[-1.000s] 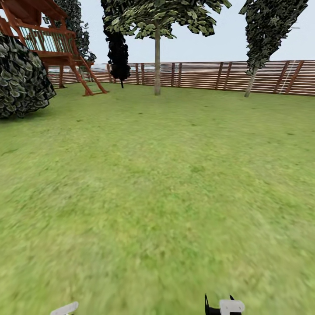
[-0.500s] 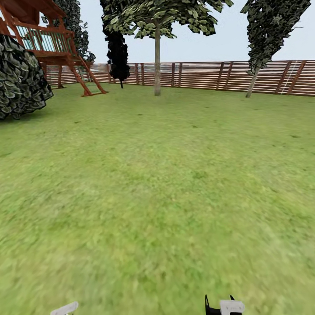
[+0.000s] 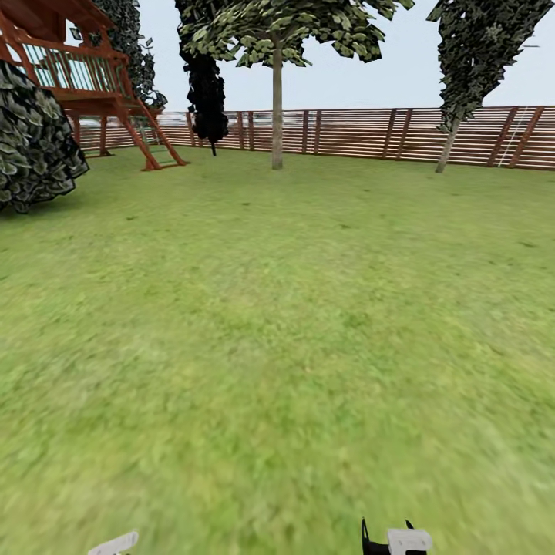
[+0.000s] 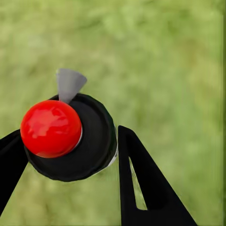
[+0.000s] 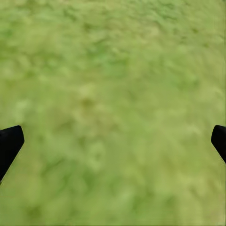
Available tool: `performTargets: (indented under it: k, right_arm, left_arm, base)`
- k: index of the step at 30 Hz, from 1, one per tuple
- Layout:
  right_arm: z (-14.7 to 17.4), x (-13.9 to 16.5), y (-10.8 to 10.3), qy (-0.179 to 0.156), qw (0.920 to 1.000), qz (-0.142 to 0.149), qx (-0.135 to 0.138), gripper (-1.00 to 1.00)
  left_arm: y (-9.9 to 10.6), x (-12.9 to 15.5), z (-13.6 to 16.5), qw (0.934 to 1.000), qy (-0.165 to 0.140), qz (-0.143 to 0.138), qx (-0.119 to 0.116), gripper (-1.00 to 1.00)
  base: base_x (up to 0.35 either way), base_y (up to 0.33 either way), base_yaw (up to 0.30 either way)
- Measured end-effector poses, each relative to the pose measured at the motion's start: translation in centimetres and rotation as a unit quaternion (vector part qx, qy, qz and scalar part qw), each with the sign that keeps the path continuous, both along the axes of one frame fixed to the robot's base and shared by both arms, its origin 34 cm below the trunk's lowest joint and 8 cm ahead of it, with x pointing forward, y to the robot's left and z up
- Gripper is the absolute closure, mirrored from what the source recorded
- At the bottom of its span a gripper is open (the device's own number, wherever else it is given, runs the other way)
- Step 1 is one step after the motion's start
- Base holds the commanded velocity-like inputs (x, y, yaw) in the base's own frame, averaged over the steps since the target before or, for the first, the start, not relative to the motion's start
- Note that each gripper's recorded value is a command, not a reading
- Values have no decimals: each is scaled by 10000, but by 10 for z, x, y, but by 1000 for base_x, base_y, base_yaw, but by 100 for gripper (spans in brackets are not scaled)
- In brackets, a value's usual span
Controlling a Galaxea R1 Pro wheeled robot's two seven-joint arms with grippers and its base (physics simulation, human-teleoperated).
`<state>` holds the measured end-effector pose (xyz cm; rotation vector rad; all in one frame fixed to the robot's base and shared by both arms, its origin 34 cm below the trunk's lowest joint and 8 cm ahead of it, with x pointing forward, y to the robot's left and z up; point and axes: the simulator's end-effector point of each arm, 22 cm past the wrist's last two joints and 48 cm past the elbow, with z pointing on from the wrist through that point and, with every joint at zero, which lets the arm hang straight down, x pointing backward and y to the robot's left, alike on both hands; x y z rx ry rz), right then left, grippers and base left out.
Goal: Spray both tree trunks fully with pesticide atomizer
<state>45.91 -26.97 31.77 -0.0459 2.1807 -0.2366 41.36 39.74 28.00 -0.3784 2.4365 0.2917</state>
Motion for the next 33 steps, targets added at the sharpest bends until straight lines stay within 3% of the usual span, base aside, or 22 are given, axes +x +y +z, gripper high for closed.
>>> performTargets:
  k: [33]
  right_arm:
    - [0, 0, 3, 6, 10000, 3, 19, -100]
  left_arm:
    - [0, 0, 0, 10000, 0, 0, 0, 100]
  base:
    - [338, 0, -34]
